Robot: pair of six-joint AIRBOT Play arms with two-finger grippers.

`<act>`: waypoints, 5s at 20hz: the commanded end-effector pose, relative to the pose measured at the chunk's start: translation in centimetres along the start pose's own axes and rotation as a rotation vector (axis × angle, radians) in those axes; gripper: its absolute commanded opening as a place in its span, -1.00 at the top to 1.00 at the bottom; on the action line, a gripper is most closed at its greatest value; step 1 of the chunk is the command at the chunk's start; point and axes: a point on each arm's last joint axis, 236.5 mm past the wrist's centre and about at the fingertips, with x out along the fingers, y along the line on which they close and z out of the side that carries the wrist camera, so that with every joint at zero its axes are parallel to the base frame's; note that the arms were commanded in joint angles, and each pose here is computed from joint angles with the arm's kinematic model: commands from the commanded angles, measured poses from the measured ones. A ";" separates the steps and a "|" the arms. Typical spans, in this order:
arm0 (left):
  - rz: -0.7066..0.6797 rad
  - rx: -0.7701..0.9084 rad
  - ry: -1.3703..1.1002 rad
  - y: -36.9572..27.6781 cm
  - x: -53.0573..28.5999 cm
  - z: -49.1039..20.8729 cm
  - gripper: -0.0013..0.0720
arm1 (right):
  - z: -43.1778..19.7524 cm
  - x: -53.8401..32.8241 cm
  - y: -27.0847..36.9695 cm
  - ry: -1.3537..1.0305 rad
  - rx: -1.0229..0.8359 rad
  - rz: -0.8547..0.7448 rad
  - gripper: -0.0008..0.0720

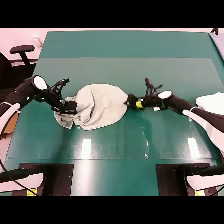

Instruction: Fold the shirts.

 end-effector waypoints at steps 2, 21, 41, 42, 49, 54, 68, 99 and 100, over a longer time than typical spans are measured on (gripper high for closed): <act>0.089 0.092 -0.118 0.4 -4.2 1.4 0.89 | 4.2 -3.6 9.4 -0.094 -0.143 0.157 0.93; 0.243 0.602 -1.210 -16.1 -47.8 -2.7 0.89 | 4.5 -37.4 33.1 -0.594 -0.755 0.460 0.93; -0.312 0.147 -0.262 -11.1 0.3 -5.8 -0.49 | 8.6 -20.2 -6.8 -0.056 0.035 0.008 0.93; -0.314 0.159 -0.255 -11.4 0.3 -6.1 -0.64 | 8.2 -20.1 -7.9 -0.058 0.063 0.000 0.93; -0.211 -0.033 -0.364 -3.5 -3.5 -2.9 -0.90 | 8.5 -23.1 -10.5 -0.098 0.122 0.006 0.93; -0.065 -0.153 -0.456 3.9 -5.0 -1.2 -0.90 | 9.9 -24.0 -9.3 -0.121 0.072 0.005 0.93; -0.297 -0.257 -0.328 3.2 2.6 1.2 -0.89 | 9.2 -20.6 -6.7 -0.076 -0.011 0.005 0.93; 0.184 0.589 -1.352 -14.9 -50.6 0.8 0.89 | 7.0 -45.3 28.1 -0.700 -0.833 0.232 0.93; 0.249 0.608 -1.401 -15.5 -52.5 -1.3 0.89 | 5.5 -46.6 29.6 -0.735 -0.887 0.213 0.93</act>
